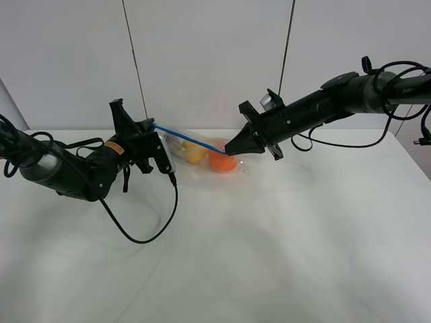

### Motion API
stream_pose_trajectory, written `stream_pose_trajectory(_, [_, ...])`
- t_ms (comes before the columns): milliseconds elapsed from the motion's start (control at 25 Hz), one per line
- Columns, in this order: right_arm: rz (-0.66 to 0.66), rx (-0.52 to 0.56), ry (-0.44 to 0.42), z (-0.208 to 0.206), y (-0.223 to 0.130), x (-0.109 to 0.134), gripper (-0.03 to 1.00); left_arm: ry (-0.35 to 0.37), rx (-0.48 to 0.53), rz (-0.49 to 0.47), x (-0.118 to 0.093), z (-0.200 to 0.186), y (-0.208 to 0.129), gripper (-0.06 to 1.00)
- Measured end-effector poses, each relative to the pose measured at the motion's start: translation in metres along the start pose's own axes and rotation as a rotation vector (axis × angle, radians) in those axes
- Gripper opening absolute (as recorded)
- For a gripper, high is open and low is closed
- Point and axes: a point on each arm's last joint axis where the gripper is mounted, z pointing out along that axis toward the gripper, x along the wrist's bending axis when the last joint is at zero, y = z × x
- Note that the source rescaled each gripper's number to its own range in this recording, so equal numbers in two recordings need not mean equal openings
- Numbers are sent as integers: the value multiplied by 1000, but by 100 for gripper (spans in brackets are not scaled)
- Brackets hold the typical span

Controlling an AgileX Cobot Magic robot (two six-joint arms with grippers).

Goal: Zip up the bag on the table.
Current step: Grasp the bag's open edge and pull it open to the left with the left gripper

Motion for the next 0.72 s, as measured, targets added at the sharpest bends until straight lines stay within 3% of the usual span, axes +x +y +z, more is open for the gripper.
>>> stream_pose_trajectory(400, [-5, 15, -4, 0, -1, 0, 0, 57, 140, -6, 16, -1, -56, 1])
stream_pose_trajectory(720, [-19, 37, -25, 0, -3, -2, 0, 86, 198, -16, 22, -4, -75, 0])
